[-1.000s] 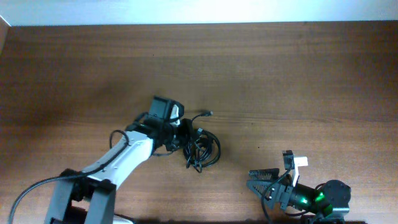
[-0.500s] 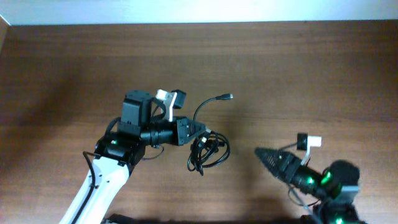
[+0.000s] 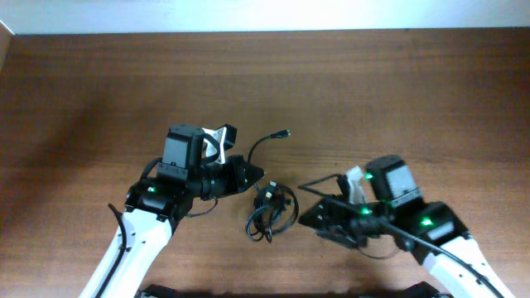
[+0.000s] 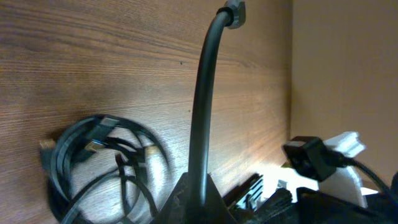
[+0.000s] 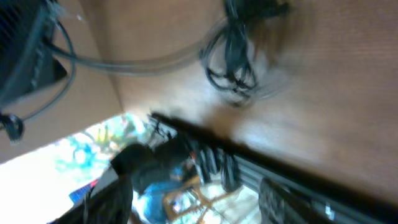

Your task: Untangle cables

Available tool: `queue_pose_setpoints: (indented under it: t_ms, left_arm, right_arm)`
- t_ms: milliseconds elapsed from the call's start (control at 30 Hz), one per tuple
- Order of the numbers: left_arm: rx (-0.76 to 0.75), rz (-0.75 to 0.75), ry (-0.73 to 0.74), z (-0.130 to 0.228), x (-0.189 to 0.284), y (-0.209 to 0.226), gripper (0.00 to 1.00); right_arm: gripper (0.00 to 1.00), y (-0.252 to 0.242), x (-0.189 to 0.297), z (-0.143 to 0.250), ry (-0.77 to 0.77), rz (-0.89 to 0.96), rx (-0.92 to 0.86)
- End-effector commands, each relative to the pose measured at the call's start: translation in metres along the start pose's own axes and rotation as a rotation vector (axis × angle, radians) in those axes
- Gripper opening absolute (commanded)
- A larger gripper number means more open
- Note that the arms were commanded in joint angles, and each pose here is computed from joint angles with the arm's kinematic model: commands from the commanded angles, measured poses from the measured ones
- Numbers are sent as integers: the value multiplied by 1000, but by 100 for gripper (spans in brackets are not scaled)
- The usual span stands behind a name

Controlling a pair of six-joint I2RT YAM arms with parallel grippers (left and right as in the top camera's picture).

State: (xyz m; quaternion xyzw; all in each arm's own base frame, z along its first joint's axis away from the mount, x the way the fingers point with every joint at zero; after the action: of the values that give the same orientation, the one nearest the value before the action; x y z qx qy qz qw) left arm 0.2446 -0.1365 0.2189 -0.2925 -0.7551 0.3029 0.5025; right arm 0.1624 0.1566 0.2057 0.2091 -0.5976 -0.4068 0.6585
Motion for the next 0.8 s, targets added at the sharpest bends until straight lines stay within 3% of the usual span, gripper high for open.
queue_pose_setpoints:
  t_ms: [0,233,300,367,400,433,467,500,533,567,633,667,767]
  left_arm:
    - [59,26,-32,-7,5,-9,0]
    - [95,-38,-73,-11,8,0,0]
    - [165,-192,-136,-15,16,26,0]
    - [266,-492,-217,-13,36,68,1]
    - [299,-608,-240,-10,46,82,6]
    - [325,-670,-245,-7,53,91,17]
    - [336,-676,-238,-5,54,92,38]
    - [350,-685,-219,-1,55,94,71]
    - [358,-685,-200,2,55,94,91]
    - [371,-661,-167,6,53,92,99]
    - [385,-576,-93,14,47,84,99]
    - [310,-459,-2,20,41,73,99]
    - [260,-335,93,29,37,61,97]
  right_arm:
    - [60,18,-24,0,-74,23,-120]
    - [58,-6,-45,-3,-239,243,-152]
    - [59,-19,-45,-6,-263,330,-181]
    - [58,-30,-50,-6,-245,392,-209]
    - [59,-34,-53,-6,-238,421,-222]
    - [59,-37,-56,-8,-234,438,-229]
    - [59,-39,-59,-9,-231,448,-234]
    - [59,-42,-63,-11,-225,467,-243]
    - [58,-45,-66,-12,-219,483,-250]
    - [58,-48,-68,-12,-212,499,-258]
    - [57,-50,-68,-15,-206,510,-211]
    - [50,-49,-59,-22,-212,502,-160]
    - [50,-43,-22,-32,-281,451,-184]
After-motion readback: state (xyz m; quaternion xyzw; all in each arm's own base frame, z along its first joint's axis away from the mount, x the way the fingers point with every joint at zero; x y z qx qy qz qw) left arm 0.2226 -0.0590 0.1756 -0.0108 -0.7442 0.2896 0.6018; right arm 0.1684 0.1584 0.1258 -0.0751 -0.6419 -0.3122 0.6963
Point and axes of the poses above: each gripper's point midway between its finger pads, its own x axis back along the fingers, its own y axis along the line the jaws close on, z = x × y, the point moved 7 cm from there along x, back along the fingers, and after that the axes turned 4 degrees about -x, right-handed, at the moved point
